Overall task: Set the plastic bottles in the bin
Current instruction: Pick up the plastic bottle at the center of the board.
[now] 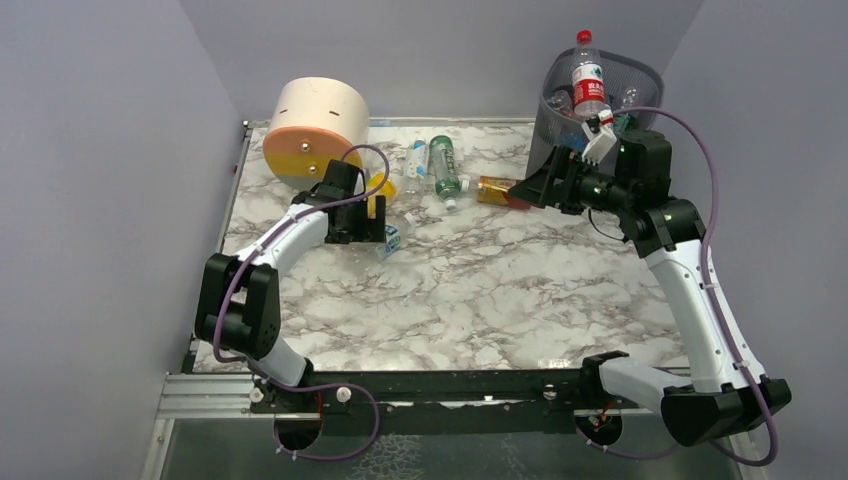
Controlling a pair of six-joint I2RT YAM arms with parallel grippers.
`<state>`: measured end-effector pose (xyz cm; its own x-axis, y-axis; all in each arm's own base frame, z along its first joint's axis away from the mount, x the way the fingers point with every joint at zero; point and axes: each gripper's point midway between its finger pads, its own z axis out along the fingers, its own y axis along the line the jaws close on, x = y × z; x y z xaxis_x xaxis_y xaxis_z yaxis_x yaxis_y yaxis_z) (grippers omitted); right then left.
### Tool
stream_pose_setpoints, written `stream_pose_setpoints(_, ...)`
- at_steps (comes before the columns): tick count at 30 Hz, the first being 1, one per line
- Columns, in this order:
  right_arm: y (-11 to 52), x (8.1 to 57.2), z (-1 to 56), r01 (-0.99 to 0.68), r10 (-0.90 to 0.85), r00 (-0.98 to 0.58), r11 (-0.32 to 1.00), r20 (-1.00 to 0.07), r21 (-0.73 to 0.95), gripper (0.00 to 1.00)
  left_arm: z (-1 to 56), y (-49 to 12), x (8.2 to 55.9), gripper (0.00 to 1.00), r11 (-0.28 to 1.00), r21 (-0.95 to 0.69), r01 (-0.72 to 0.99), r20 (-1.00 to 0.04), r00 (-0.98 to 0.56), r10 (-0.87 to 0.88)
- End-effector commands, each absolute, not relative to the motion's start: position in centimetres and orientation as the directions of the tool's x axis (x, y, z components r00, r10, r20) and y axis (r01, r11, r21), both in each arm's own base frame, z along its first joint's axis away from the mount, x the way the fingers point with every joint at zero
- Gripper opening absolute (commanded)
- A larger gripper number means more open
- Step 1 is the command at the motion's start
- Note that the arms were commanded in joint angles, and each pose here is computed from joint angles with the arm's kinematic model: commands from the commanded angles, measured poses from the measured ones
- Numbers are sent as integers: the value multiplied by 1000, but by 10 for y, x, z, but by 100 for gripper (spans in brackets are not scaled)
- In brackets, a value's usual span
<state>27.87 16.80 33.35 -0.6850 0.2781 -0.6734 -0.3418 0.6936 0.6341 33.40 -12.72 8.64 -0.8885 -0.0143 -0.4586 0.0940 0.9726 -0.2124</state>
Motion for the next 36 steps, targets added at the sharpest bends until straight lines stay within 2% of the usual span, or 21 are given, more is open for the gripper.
stream_pose_setpoints(1,175,273,339,-392,267,-673,662,-690,639,94,92,-140,313,97,946,-306,108,-440,-897,-40)
stream_pose_setpoints(10,181,270,321,-383,261,-701,648,-664,658,94,97,-144,280,97,926,-367,89,-436,-896,-86)
stream_pose_setpoints(19,183,267,309,-369,257,-715,651,-650,663,94,90,-155,279,99,925,-370,88,-430,-898,-86)
stream_pose_setpoints(36,186,267,289,-349,243,-740,659,-627,667,94,57,-164,277,99,975,-203,93,-424,-906,-2)
